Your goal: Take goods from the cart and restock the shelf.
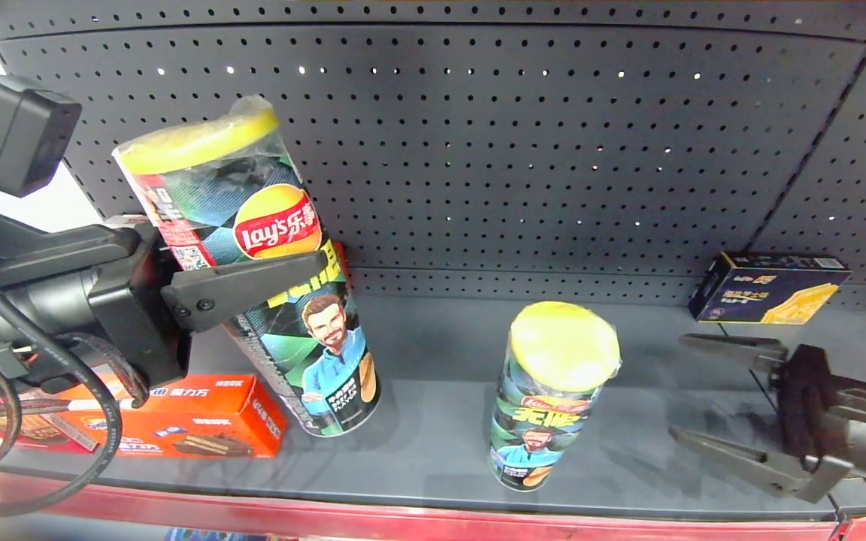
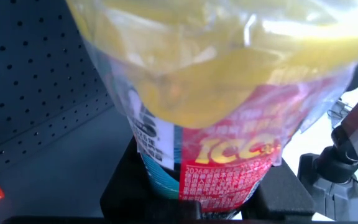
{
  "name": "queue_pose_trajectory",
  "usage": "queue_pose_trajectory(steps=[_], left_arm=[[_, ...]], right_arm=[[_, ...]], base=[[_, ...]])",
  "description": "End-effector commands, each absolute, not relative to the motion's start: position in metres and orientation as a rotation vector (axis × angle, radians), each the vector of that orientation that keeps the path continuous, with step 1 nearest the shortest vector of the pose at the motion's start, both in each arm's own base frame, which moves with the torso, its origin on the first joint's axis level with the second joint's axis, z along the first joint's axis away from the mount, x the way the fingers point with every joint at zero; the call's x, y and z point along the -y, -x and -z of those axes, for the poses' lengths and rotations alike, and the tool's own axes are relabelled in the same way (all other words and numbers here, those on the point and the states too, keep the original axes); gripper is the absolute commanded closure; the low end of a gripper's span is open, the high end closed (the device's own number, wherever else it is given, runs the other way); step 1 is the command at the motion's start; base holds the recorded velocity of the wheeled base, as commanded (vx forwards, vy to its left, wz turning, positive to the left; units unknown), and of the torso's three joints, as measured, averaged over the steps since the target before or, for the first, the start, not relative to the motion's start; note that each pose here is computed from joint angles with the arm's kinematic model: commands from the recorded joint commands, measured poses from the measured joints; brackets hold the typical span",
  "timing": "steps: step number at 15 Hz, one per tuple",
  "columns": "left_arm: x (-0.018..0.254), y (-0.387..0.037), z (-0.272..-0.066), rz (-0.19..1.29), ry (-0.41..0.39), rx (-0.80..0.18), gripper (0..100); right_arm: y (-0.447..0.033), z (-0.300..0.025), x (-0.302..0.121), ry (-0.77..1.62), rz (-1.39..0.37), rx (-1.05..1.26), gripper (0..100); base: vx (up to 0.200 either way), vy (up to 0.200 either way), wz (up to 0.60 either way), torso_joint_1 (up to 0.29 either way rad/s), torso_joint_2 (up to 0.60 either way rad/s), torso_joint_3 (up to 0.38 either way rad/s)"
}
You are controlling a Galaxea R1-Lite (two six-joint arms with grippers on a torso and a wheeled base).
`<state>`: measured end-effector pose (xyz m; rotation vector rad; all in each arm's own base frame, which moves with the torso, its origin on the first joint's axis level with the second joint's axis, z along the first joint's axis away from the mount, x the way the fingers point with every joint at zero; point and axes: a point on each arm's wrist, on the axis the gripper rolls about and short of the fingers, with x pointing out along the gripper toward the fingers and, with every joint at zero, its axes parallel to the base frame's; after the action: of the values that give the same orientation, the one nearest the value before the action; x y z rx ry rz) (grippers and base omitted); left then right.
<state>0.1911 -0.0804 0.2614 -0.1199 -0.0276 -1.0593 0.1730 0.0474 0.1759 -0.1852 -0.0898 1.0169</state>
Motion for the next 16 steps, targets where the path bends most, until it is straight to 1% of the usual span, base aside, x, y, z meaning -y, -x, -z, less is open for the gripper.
queue_pose_trajectory(steps=[1,3,4,5,6,8,11,14,16], left_arm=[[0.079,-0.188,-0.264,1.058,0.118,0.04,100],[0.079,-0.188,-0.262,1.056,0.119,0.035,100],[0.079,-0.188,-0.261,1.055,0.12,0.032,100],[0.078,-0.188,-0.261,1.051,0.119,0.031,100],[0.076,-0.188,-0.261,1.042,0.115,0.033,100],[0.075,-0.183,-0.262,1.043,0.114,0.043,100],[0.071,-0.173,-0.254,1.039,0.117,0.026,100],[0.067,-0.164,-0.248,1.018,0.121,0.015,100],[0.068,-0.164,-0.245,1.019,0.122,0.004,100]], right_arm=[[-0.117,-0.209,-0.012,0.206,-0.785,0.219,0],[-0.075,-0.209,0.001,0.194,-0.588,0.204,0],[-0.047,-0.201,0.0,0.14,-0.466,0.173,0],[-0.034,-0.197,-0.003,0.107,-0.412,0.161,0],[-0.01,-0.181,-0.012,0.047,-0.258,0.129,0],[0.01,-0.156,-0.024,0.014,-0.059,0.09,0],[0.021,-0.119,-0.037,-0.026,0.251,0.038,0],[0.013,-0.085,-0.029,-0.057,0.626,-0.027,0],[0.014,-0.086,-0.027,-0.047,0.769,-0.027,0]], base=[[0.0,0.0,0.0,0.0,0.0,0.0],[0.0,0.0,0.0,0.0,0.0,0.0],[0.0,0.0,0.0,0.0,0.0,0.0],[0.0,0.0,0.0,0.0,0.0,0.0],[0.0,0.0,0.0,0.0,0.0,0.0],[0.0,0.0,0.0,0.0,0.0,0.0],[0.0,0.0,0.0,0.0,0.0,0.0],[0.0,0.0,0.0,0.0,0.0,0.0],[0.0,0.0,0.0,0.0,0.0,0.0]])
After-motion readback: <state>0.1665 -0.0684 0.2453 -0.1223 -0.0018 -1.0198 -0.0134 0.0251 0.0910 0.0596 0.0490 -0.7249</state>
